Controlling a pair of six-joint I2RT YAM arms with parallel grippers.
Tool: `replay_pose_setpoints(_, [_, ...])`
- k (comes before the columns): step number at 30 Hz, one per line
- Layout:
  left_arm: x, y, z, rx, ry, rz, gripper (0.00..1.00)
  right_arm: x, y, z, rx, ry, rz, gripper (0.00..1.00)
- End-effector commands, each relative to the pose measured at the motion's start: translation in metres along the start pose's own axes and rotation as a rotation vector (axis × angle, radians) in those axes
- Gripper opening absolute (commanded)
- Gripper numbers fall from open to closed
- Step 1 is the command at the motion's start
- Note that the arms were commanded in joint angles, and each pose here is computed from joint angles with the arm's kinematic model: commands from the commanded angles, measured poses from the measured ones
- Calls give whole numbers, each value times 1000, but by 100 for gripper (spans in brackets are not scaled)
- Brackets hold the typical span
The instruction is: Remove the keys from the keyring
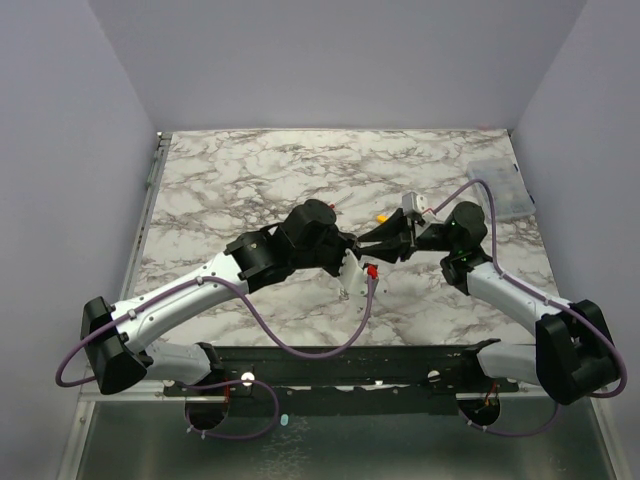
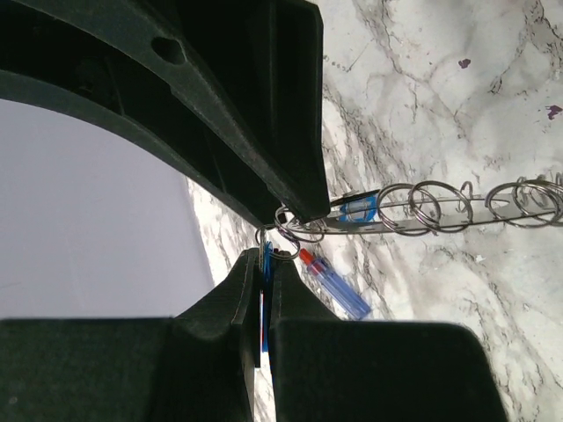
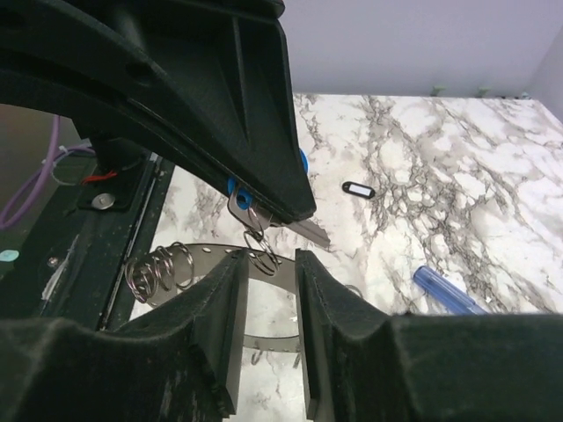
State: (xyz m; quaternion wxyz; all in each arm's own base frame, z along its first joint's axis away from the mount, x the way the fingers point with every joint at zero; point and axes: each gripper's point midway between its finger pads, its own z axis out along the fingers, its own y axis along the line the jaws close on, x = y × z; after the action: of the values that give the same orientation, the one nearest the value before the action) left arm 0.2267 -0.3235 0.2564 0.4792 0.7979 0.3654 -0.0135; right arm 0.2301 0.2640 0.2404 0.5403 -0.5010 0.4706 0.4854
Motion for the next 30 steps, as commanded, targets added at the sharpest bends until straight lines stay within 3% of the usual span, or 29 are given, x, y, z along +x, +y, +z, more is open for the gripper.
replay_pose_setpoints(1, [-12,21,-13,-73,-32,18,0,-1,4,0,-40,15,-36,31])
replay_pose_setpoints(5, [-12,22,-13,-76,-31,18,0,0,5,0,-47,17,-37,22])
replay_pose_setpoints(11, [-10,19,-12,-68,-25,17,0,-3,6,0,-48,10,-34,1])
replay_pose_setpoints(30, [22,-35,-13,8,67,-57,0,-9,-10,-1,52,3,34,1])
